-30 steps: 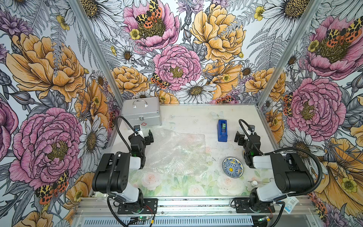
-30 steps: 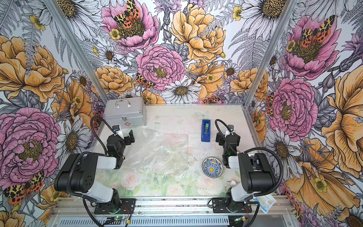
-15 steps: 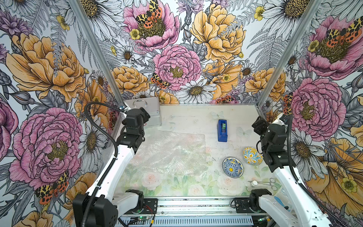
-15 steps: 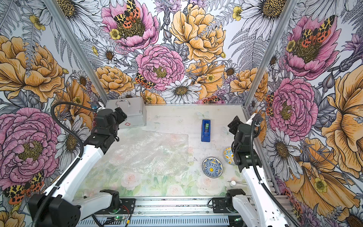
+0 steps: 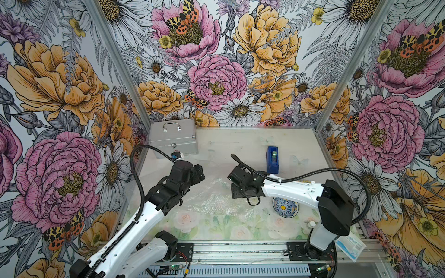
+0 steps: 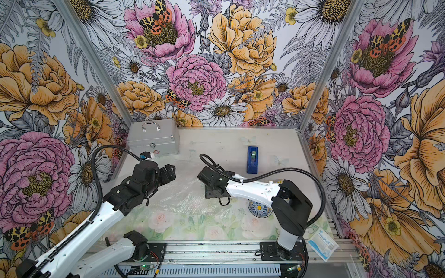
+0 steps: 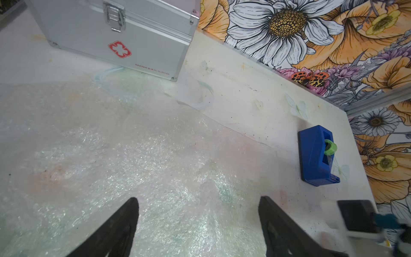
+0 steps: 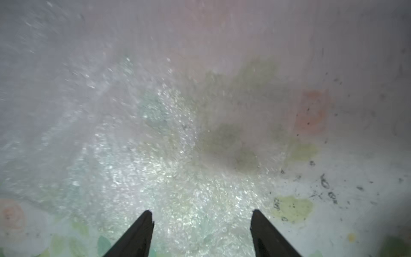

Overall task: Wrap bowls in bubble wrap
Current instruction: Adjust the bubble wrap at the center of the board.

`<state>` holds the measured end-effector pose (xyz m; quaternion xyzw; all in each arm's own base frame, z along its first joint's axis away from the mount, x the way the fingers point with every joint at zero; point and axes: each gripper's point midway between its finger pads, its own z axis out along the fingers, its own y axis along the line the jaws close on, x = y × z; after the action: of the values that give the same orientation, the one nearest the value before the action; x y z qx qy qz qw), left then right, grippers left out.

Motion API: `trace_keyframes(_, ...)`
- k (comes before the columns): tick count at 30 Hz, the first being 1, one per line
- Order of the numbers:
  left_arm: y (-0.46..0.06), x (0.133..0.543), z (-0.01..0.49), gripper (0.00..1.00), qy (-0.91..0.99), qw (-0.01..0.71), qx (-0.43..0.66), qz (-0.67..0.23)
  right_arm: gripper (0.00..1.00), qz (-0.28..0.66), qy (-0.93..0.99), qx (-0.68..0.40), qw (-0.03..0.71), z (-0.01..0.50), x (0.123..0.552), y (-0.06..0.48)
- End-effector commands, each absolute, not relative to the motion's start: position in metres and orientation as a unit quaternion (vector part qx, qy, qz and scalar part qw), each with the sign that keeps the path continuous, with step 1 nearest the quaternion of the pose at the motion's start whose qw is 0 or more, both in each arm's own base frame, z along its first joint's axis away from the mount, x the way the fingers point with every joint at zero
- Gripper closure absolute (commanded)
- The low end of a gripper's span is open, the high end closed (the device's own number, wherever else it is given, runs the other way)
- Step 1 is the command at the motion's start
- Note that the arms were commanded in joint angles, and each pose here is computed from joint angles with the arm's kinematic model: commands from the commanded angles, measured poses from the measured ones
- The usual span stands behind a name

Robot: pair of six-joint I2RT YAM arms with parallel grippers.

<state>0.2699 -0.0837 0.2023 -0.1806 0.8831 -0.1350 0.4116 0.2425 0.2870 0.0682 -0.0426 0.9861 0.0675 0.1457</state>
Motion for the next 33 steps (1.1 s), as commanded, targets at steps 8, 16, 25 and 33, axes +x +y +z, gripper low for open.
trace_keyframes(8, -0.052, 0.245, 0.156, 0.14, 0.891, 0.333, -0.266, -0.159, 0.33, 0.047, 0.997, 0.017, 0.051, 0.033, 0.257, 0.238)
trace_keyframes(16, -0.047, 0.248, 0.145, 0.15, 0.903, 0.316, -0.261, -0.126, 0.46, 0.053, 0.998, -0.02, 0.032, 0.016, 0.273, 0.254)
trace_keyframes(25, -0.031, 0.261, 0.126, 0.18, 0.917, 0.272, -0.283, -0.071, 0.97, 0.036, 0.993, 0.038, 0.109, 0.055, 0.295, 0.211)
trace_keyframes(33, -0.037, 0.282, 0.103, 0.19, 0.926, 0.238, -0.287, -0.05, 1.0, 0.048, 0.99, 0.043, 0.127, 0.077, 0.297, 0.184)
